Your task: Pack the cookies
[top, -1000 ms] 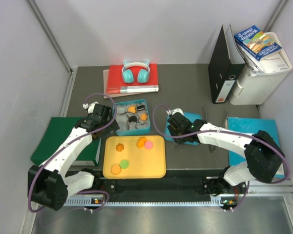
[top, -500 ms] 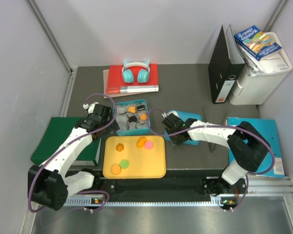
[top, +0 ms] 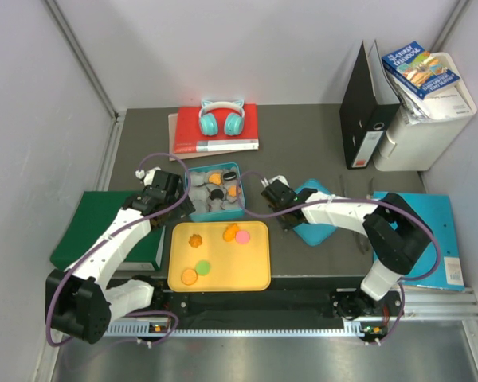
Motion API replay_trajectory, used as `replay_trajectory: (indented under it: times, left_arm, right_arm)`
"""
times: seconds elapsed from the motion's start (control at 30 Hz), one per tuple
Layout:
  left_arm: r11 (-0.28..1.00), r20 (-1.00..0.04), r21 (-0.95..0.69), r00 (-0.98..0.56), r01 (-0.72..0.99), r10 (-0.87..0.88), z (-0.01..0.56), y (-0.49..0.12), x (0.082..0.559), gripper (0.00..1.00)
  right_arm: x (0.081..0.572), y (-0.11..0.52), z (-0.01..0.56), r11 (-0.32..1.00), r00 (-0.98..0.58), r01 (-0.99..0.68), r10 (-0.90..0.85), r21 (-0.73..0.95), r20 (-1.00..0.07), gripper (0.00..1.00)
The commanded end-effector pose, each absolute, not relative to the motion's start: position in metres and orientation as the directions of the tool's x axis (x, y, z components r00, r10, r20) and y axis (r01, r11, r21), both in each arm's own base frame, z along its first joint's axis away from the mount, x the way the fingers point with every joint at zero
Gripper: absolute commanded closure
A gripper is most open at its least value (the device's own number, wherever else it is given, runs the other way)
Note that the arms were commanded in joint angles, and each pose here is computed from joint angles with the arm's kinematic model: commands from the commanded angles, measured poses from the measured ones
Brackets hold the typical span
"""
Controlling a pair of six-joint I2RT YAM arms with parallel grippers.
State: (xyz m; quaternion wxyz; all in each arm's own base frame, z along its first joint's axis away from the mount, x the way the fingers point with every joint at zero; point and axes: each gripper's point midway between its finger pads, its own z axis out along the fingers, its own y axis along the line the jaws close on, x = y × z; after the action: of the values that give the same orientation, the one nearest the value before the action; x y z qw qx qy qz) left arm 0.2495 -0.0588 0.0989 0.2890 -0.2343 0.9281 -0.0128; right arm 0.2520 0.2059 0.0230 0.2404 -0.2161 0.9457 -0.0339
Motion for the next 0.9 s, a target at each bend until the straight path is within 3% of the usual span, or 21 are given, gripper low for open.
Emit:
replay_trajectory:
  times: [0.0, 0.33, 0.87]
  left_arm:
    - [0.884, -0.542, -0.167, -0.709, -0.436, -0.452, 0.103, -0.058, 0.254, 0.02]
    - [0.882, -0.552, -0.182, -0.697, -0.435, -0.458, 0.110, -0.059, 0.259, 0.02]
    - [0.878, -0.569, -0.191, -0.679, -0.439, -0.463, 0.119, -0.059, 0.264, 0.02]
  right_arm:
    - [0.275, 0.207, 0.055, 0.915, -0.759, -0.348, -0.402, -0.202, -0.513, 1.00]
    - [0.301, 0.212, 0.138, 0.921, -0.664, -0.314, -0.386, -0.230, -0.641, 1.00]
    - [0.325, 0.248, 0.220, 0.942, -0.517, -0.328, -0.245, -0.074, -0.820, 1.00]
